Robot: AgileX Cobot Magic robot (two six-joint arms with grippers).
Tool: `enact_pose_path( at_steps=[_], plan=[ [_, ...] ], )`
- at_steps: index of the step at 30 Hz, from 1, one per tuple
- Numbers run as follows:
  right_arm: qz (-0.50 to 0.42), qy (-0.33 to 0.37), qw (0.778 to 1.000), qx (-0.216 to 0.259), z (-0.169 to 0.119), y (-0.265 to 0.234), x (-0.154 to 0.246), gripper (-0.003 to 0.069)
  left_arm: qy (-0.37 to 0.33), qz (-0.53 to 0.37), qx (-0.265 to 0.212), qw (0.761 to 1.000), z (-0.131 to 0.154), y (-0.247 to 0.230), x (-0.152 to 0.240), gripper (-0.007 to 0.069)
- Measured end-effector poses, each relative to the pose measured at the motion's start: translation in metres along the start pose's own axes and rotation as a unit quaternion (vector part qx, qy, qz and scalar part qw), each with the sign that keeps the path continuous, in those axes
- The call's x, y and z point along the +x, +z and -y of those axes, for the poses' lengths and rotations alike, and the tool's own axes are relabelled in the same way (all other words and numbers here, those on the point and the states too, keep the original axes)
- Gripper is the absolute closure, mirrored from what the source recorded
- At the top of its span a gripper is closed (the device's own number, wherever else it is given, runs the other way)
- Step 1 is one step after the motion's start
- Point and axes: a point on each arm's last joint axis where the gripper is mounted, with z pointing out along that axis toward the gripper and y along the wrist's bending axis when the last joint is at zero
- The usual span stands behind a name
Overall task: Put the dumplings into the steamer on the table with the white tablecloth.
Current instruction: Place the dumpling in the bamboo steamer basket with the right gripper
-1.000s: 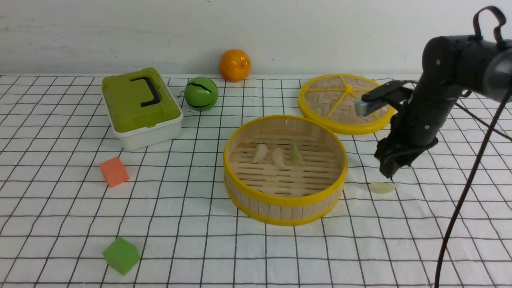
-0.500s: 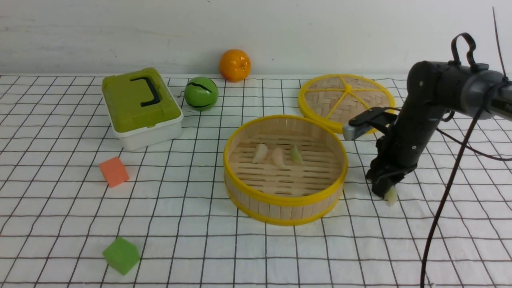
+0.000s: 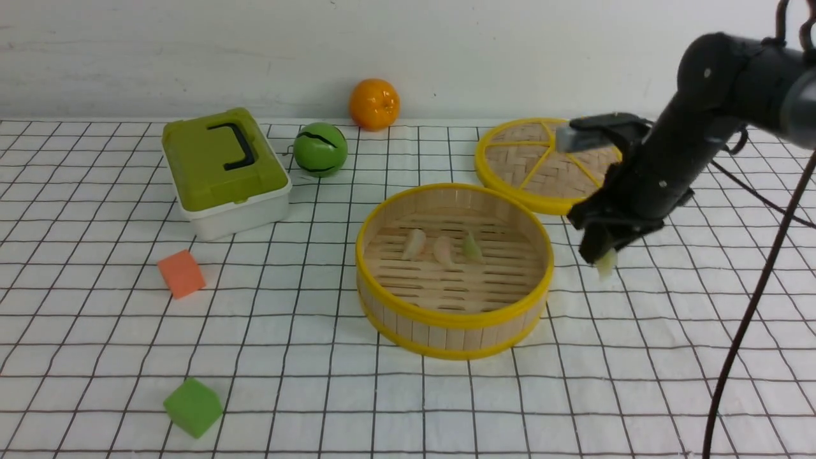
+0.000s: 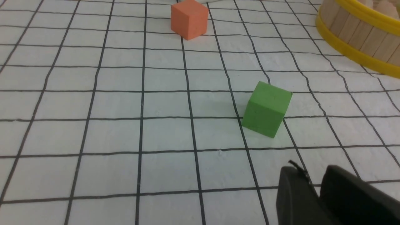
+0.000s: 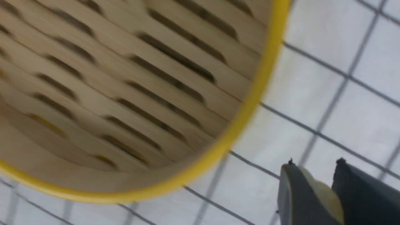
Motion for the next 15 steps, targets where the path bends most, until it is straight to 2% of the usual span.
enact_pose_path(
  at_steps=[4, 7, 11, 15],
  plan=[
    [0.066, -0.007, 0.997, -0.038, -0.039, 0.007, -0.016, 0.0508, 0.0, 0.0, 0.0, 1.0, 0.0, 0.0, 0.0, 0.0492],
    [0.091, -0.034, 0.995, -0.03, -0.061, 0.025, -0.022, 0.0508, 0.0, 0.0, 0.0, 1.0, 0.0, 0.0, 0.0, 0.0489],
    [0.092, -0.067, 0.994, 0.004, -0.064, 0.048, -0.026, 0.0508, 0.0, 0.0, 0.0, 1.0, 0.0, 0.0, 0.0, 0.0485],
    [0.073, -0.093, 0.992, 0.043, -0.052, 0.07, -0.026, 0.0508, 0.0, 0.0, 0.0, 1.0, 0.0, 0.0, 0.0, 0.048]
  ],
)
